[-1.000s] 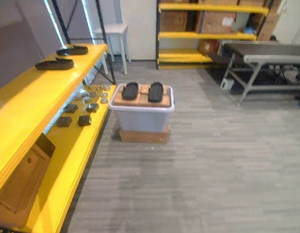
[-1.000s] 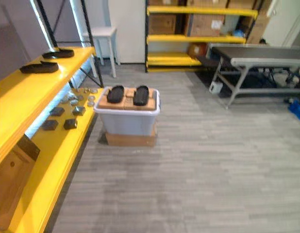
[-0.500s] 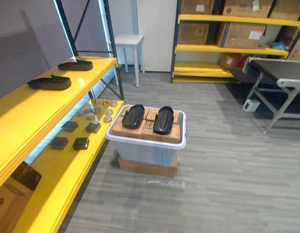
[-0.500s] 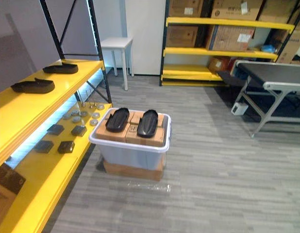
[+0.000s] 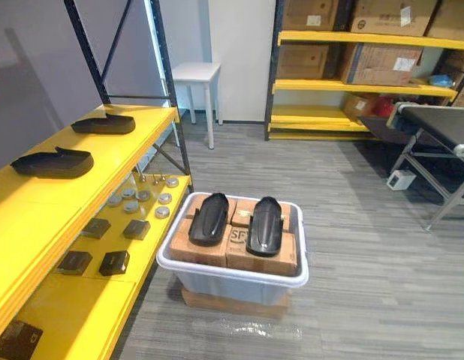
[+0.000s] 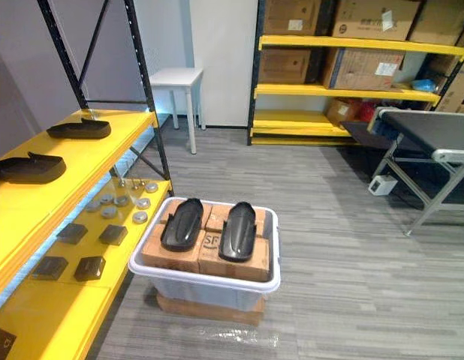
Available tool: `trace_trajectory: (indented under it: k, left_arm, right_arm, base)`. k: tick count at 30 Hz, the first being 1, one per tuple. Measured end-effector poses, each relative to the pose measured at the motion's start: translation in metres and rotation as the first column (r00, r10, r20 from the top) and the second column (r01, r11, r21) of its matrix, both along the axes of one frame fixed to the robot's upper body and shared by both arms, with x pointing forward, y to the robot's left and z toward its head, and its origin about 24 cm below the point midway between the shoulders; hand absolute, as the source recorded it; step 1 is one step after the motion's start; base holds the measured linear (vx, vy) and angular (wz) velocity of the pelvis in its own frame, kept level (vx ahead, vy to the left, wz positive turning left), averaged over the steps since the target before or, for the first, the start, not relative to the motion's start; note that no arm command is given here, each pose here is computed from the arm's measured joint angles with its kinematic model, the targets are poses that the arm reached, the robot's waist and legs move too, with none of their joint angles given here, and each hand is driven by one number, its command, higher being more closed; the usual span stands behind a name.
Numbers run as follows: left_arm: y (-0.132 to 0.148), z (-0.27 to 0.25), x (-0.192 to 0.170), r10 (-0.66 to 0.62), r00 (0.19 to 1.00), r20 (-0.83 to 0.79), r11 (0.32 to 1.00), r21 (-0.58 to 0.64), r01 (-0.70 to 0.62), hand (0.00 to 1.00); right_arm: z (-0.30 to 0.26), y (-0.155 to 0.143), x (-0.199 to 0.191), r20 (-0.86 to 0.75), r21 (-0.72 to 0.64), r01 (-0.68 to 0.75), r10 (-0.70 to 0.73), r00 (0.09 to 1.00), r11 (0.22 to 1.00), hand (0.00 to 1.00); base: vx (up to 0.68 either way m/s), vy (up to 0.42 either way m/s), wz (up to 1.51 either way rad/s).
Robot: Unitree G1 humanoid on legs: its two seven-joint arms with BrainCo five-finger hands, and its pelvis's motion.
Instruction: Walk over and take plastic housings, then place them on the shelf
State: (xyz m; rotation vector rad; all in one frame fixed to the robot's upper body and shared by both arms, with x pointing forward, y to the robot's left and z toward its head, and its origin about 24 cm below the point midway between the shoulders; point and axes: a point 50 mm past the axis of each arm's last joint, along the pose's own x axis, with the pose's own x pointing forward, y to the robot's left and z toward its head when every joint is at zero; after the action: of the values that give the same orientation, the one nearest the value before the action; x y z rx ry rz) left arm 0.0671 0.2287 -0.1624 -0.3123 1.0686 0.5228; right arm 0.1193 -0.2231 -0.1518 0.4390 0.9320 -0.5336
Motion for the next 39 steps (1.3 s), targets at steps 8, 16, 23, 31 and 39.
trace_trajectory:
  k: [8,16,23,31,39]
  left_arm:
    - [0.003,0.008,0.027,-0.102,0.993,0.056,0.993,0.058,0.099,0.0]
    - [-0.029,0.006,0.037,-0.151,0.983,0.101,0.989,0.008,0.151,0.0]
    - [-0.033,0.022,0.087,-0.183,0.96,0.212,0.983,0.066,0.173,0.0]
    - [-0.038,0.039,0.119,-0.212,0.924,0.318,0.977,0.099,0.19,0.0]
    - [-0.06,0.051,0.149,-0.284,0.887,0.364,0.959,0.114,0.26,0.0]
  right_arm:
    - [0.021,-0.017,0.033,0.092,-0.138,-0.015,0.028,0.995,0.99,0.0]
    - [0.093,-0.032,0.101,0.344,-0.441,0.004,0.165,0.924,0.897,0.0]
    - [0.22,0.0,0.217,0.666,-0.512,0.167,0.267,0.696,0.843,0.0]
    - [0.321,-0.022,0.267,0.752,-0.542,0.311,0.285,0.595,0.781,0.0]
    - [0.315,-0.037,0.28,0.625,-0.594,0.251,0.242,0.742,0.764,1.0]
  base:
    - [0.34,-0.067,0.32]
    - [0.14,-0.045,-0.15]
    - [-0.16,0.048,0.1]
    - [-0.16,0.03,0.05]
    - [-0.05,0.014,0.03]
